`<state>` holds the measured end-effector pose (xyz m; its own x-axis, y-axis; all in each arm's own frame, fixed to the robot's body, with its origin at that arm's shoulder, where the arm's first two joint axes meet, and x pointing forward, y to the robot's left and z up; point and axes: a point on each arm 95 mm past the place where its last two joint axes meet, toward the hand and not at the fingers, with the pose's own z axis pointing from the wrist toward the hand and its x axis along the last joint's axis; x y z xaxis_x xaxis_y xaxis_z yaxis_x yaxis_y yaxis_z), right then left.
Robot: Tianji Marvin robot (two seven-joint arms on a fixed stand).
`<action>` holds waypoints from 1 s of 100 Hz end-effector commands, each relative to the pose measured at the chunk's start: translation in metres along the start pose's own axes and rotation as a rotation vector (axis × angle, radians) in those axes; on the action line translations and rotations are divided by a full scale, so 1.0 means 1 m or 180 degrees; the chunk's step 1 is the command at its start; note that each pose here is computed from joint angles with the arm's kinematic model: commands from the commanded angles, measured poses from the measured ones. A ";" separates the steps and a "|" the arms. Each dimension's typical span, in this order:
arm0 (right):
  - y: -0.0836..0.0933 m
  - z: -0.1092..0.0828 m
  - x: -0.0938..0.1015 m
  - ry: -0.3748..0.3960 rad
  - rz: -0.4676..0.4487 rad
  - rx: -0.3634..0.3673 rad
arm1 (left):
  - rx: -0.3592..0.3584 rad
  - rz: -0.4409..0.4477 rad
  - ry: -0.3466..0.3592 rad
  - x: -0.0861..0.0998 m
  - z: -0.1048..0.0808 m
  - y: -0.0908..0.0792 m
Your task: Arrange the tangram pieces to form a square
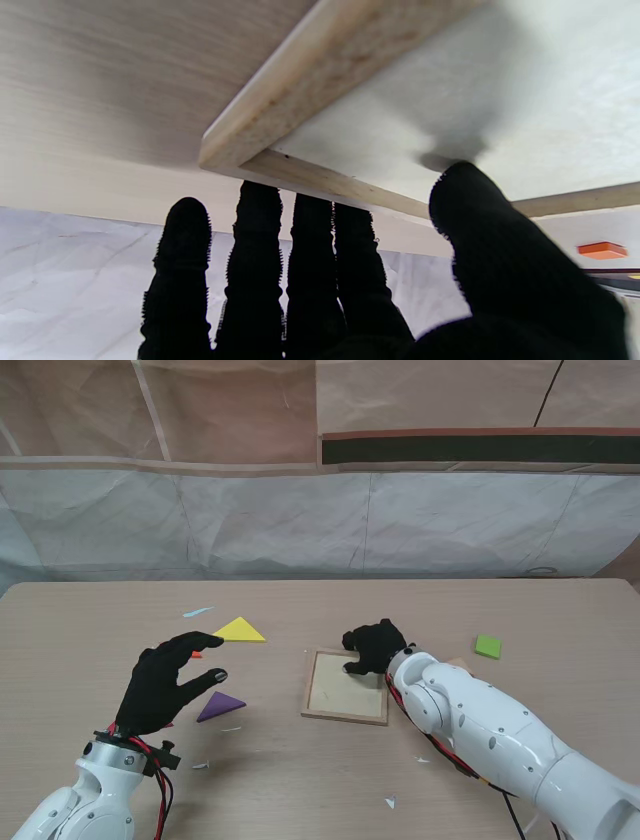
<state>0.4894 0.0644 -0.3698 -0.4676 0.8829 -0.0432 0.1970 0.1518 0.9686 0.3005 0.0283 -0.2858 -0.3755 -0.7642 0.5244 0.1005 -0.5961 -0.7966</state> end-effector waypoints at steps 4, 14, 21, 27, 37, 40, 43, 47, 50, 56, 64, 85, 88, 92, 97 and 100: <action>-0.037 -0.015 0.013 0.0119 0.0024 0.0265 | -0.0023 -0.0022 -0.0005 0.001 -0.002 0.002; -0.037 -0.018 0.018 0.0199 0.0011 0.0250 | -0.0009 -0.0031 -0.0005 0.002 -0.003 0.002; -0.036 -0.022 0.022 0.0247 0.0012 0.0234 | 0.0003 -0.0028 -0.0005 0.002 -0.004 0.002; -0.036 -0.025 0.024 0.0286 0.0011 0.0218 | 0.0013 -0.0029 -0.0005 0.002 -0.005 0.002; -0.035 -0.030 0.029 0.0334 0.0030 0.0201 | 0.0024 -0.0032 -0.0004 0.002 -0.006 0.002; -0.035 -0.032 0.030 0.0346 0.0041 0.0206 | 0.0027 -0.0034 -0.0004 0.002 -0.006 0.002; -0.035 -0.033 0.032 0.0358 0.0045 0.0209 | 0.0028 -0.0037 -0.0003 0.002 -0.007 0.002; -0.035 -0.036 0.034 0.0369 0.0044 0.0216 | 0.0028 -0.0042 -0.0001 0.002 -0.007 0.002; -0.035 -0.037 0.035 0.0377 0.0042 0.0224 | 0.0028 -0.0044 0.0000 0.002 -0.007 0.002; -0.035 -0.041 0.037 0.0384 0.0048 0.0270 | 0.0024 -0.0046 0.0001 0.002 -0.007 0.002; -0.035 -0.045 0.038 0.0363 0.0047 0.0334 | 0.0015 -0.0053 -0.0003 0.002 -0.007 0.003; -0.038 -0.051 0.037 0.0308 0.0070 0.0382 | 0.0009 -0.0072 -0.0002 0.002 -0.007 0.004; -0.039 -0.052 0.037 0.0304 0.0078 0.0382 | 0.0009 -0.0074 -0.0002 0.002 -0.007 0.004; -0.040 -0.052 0.037 0.0302 0.0079 0.0367 | 0.0009 -0.0075 -0.0002 0.002 -0.007 0.005; -0.040 -0.052 0.038 0.0301 0.0072 0.0349 | 0.0010 -0.0076 -0.0001 0.002 -0.007 0.005; -0.040 -0.053 0.038 0.0300 0.0077 0.0347 | 0.0011 -0.0076 0.0000 0.002 -0.007 0.005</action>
<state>0.4361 0.0757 -0.3664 -0.5401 0.8416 0.0055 0.2239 0.1374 0.9649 0.2949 0.0272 -0.2889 -0.3799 -0.7531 0.5371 0.1081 -0.6128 -0.7828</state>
